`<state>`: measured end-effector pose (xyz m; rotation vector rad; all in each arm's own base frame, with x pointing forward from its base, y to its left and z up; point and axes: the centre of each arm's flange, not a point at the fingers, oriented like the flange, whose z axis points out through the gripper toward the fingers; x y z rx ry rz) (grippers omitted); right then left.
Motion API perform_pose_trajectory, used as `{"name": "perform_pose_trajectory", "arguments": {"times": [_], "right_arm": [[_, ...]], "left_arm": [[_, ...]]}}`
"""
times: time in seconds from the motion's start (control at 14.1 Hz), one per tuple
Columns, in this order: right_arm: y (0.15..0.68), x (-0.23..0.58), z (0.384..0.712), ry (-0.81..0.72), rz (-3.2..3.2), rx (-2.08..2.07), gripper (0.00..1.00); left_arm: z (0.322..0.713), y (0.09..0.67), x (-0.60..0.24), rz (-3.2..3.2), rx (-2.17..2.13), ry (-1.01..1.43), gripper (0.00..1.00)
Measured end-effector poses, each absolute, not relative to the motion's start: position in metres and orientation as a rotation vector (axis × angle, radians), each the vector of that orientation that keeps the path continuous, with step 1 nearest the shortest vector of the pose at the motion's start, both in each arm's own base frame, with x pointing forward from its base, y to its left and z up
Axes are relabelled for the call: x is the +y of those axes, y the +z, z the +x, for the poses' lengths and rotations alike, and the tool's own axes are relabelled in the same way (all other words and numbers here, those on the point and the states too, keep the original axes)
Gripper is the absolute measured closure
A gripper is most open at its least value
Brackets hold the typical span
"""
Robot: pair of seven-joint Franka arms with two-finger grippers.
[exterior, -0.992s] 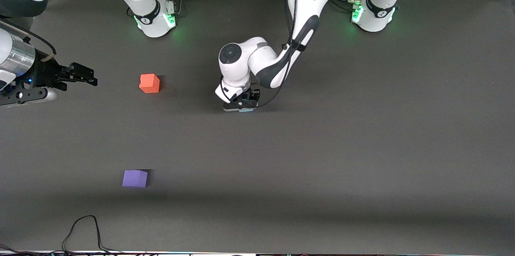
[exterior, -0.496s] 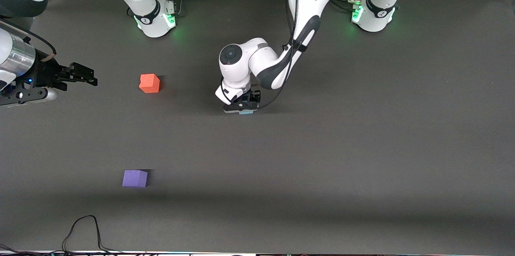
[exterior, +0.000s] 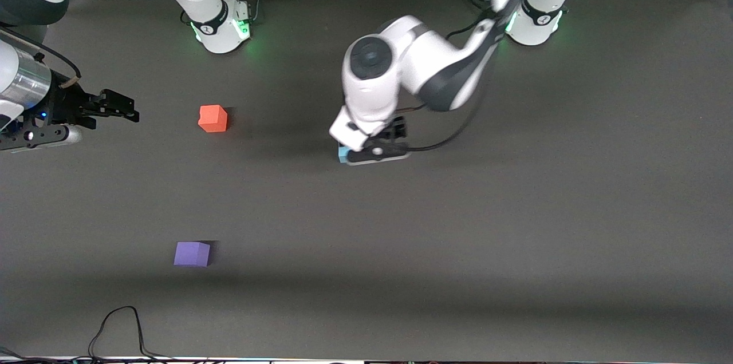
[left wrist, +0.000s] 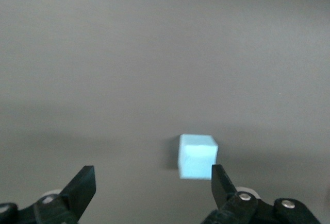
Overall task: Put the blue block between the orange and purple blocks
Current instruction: 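Withdraw the left gripper while the right gripper reaches the blue cube, then lower the right gripper and grasp the light-blue cube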
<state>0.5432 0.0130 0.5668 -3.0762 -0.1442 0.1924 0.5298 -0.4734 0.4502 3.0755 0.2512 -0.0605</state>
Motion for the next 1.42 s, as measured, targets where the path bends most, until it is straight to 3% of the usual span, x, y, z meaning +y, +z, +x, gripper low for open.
{"name": "perform_pose_trajectory", "arguments": {"times": [0.35, 0.85, 1.13, 1.42], "right_arm": [[0.567, 0.071, 0.539, 0.201, -3.060, -0.055, 0.00], [0.540, 0.274, 0.501, 0.223, -3.068, -0.060, 0.00], [0.501, 0.375, 0.479, 0.236, -3.107, -0.080, 0.00], [0.428, 0.432, 0.469, 0.249, -3.152, -0.092, 0.00]], "left_arm": [[0.570, 0.521, -0.292, 3.066, 0.298, -0.134, 0.00], [0.555, 0.554, -0.071, 3.070, 0.142, -0.187, 0.00], [0.554, 0.559, -0.009, 3.074, 0.079, -0.165, 0.00], [0.551, 0.568, 0.002, 3.083, 0.077, -0.136, 0.00]]}}
